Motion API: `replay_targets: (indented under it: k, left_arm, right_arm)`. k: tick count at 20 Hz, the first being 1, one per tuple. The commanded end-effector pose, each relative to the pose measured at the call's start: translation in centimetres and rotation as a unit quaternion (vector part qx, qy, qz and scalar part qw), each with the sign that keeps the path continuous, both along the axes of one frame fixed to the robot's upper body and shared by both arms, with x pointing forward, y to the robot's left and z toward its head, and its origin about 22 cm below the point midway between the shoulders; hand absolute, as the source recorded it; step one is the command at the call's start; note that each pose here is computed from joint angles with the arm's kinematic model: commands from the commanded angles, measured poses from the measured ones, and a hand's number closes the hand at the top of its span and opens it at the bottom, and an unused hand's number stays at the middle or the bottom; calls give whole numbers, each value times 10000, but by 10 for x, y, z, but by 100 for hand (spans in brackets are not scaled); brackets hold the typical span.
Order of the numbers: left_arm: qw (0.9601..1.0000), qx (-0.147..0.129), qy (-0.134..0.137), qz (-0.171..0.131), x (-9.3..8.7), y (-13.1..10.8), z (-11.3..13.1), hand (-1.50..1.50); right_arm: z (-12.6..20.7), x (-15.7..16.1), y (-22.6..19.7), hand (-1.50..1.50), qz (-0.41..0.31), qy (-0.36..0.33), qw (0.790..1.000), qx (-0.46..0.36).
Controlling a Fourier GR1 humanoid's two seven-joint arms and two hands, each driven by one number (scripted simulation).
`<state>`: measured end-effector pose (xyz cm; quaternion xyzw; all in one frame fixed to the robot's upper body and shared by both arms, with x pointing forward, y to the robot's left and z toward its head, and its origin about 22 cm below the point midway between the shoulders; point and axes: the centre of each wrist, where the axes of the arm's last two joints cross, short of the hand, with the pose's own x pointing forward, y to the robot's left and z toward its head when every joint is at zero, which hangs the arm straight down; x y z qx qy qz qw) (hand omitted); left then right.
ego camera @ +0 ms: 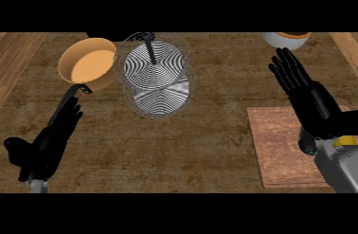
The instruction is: Pick the lemon from the cutting board and place it in the tiered basket
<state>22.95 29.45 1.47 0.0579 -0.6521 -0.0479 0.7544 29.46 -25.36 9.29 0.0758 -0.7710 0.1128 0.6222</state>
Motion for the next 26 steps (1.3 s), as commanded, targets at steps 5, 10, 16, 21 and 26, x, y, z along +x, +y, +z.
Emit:
replay_targets:
  k: [5, 10, 16, 21, 26]
  left_arm:
    - [9956, -109, -609, -702, 11, -36, 3, 0]
    - [9910, -280, -492, -1215, 24, -53, -6, 0]
    - [9940, -332, -452, -938, 40, -52, -22, 0]
    - [9932, -278, -451, -1032, 34, -45, -29, 0]
    - [9932, -225, -503, -1024, 35, -57, -29, 0]
  right_arm:
    - [-34, 14, -85, -150, -2926, 782, 9530, 134]
    - [-74, 30, -82, -150, -4012, 906, 9112, 233]
    - [-36, 23, -110, -150, -4044, 39, 9091, -997]
    - [12, 9, -150, -150, -4079, 886, 8589, -2967]
    - [24, -6, -164, -150, -3264, 2300, 7801, -4817]
